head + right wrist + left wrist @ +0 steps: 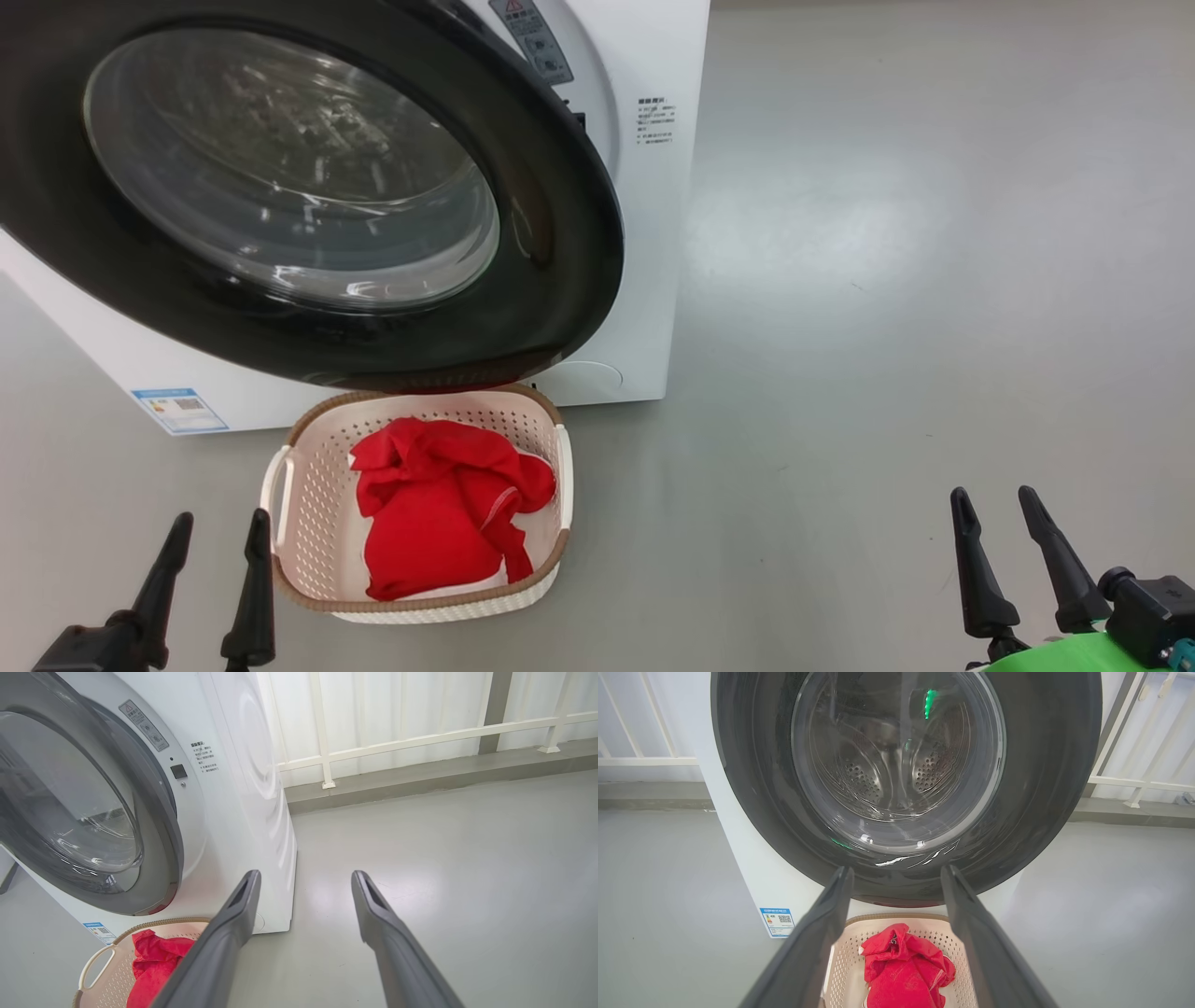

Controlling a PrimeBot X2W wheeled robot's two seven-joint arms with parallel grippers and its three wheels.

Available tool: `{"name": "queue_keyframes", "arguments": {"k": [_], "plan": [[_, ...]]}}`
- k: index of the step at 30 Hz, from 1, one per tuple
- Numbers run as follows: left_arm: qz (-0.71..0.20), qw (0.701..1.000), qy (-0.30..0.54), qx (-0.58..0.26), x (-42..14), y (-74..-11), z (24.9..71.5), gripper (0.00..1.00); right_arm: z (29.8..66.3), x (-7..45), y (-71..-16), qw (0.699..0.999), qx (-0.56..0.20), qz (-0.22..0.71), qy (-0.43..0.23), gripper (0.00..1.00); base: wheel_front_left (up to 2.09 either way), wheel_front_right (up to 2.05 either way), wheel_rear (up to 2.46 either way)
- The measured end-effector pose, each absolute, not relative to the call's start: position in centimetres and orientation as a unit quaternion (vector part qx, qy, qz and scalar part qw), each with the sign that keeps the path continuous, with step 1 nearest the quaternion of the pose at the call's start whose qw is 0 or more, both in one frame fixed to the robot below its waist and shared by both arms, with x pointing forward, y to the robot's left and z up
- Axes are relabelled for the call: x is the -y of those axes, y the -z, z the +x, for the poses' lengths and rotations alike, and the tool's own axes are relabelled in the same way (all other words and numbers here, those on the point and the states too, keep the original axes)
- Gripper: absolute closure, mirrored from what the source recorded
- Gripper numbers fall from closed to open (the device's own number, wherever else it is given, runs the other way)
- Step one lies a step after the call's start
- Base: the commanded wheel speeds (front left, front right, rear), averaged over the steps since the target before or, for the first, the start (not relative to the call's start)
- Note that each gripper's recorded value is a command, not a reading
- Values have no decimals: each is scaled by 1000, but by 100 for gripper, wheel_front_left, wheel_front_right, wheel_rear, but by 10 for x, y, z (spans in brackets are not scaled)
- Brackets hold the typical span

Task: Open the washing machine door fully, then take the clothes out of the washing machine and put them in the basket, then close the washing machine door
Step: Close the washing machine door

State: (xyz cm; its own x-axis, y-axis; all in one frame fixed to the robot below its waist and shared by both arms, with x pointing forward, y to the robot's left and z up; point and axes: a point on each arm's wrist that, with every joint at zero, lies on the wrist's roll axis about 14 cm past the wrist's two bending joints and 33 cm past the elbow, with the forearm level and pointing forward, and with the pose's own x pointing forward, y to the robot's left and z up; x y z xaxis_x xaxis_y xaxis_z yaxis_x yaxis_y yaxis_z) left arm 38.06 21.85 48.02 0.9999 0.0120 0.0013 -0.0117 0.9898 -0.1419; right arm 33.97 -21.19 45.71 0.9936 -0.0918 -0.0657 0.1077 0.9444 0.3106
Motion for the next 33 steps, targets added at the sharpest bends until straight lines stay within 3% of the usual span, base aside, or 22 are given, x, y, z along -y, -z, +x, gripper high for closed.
{"name": "queue_keyframes", "arguments": {"k": [14,15,16,17,18,19,33], "plan": [[-69,998,-8,5,-219,-483,379,0,343,208,-455,986,-28,159,45,0,0,0,0],[-70,998,-8,4,-219,-482,379,0,343,207,-455,986,-29,159,43,5,0,0,0],[-70,997,-9,4,-219,-481,379,0,344,206,-454,986,-30,159,42,35,0,0,0],[-71,997,-9,3,-219,-481,379,0,346,205,-454,986,-31,160,40,55,0,0,0],[-71,997,-11,2,-219,-480,378,0,347,203,-454,986,-32,160,37,95,0,0,0],[-72,997,-12,0,-218,-479,378,0,348,201,-453,986,-34,160,34,100,0,0,0],[-88,995,-43,1,-227,-477,371,0,422,122,-491,979,13,181,-89,100,0,0,0]]}}
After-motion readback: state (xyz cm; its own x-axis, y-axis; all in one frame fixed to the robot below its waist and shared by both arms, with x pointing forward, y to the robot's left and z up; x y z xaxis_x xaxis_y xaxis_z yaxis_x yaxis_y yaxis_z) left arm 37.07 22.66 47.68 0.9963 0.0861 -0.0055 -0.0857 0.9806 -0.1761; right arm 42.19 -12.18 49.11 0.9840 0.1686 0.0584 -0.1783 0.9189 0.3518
